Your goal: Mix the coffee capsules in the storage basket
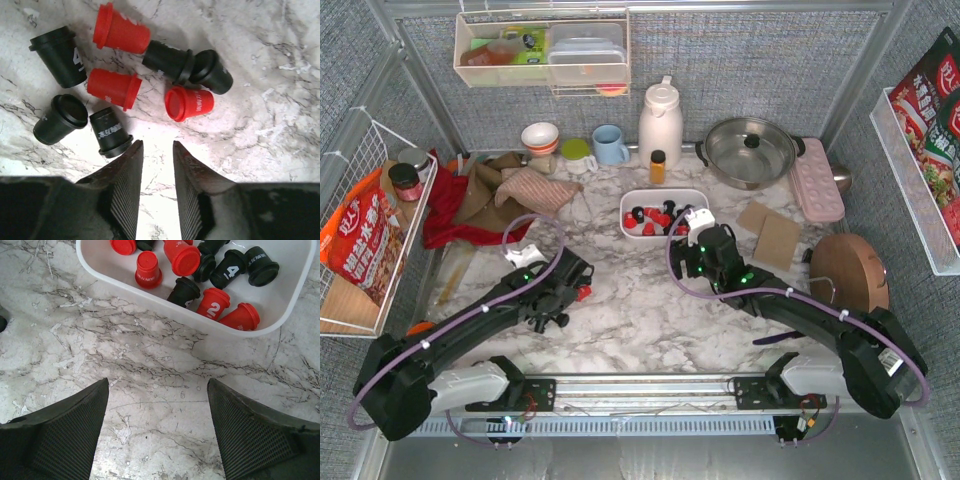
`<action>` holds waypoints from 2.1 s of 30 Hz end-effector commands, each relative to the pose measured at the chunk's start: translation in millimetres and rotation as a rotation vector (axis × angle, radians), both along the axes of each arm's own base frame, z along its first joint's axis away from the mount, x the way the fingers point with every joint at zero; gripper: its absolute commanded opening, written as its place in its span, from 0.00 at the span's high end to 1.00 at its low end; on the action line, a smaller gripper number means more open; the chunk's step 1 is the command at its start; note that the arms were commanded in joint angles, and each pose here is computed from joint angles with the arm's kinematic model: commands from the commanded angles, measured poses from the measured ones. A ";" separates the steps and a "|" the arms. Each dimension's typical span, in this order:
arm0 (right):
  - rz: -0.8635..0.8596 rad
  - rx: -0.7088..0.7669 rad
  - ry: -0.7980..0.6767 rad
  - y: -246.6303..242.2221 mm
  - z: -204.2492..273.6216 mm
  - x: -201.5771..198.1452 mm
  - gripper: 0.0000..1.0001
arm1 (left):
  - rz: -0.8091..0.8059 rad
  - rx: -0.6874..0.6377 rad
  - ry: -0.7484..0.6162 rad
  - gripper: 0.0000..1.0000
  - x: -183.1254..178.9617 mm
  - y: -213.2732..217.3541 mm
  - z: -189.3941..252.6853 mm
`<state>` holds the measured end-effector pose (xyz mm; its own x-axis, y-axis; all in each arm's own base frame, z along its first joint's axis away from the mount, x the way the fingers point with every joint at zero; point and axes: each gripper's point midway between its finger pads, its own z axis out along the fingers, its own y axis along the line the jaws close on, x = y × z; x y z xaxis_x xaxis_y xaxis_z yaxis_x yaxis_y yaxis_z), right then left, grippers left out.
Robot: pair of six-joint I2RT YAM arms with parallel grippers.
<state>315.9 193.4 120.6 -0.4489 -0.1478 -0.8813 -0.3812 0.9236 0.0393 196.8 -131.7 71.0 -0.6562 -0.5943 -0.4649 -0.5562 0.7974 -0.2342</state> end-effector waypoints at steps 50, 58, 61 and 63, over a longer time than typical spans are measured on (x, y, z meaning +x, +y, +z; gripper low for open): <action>0.067 0.054 0.058 22.2 0.2 -2.3 0.16 | 0.254 -0.109 -0.119 0.50 -33.4 43.1 0.2; 0.067 0.055 0.054 21.5 1.8 -2.9 0.16 | 0.231 -0.103 -0.086 0.48 -8.3 31.6 -5.9; 0.068 0.054 0.055 21.5 1.9 -3.1 0.16 | 0.226 -0.085 -0.044 0.47 -6.3 31.0 -12.1; 0.067 0.053 0.054 21.1 1.8 -3.0 0.16 | 0.232 -0.068 -0.003 0.47 -8.1 32.4 -16.8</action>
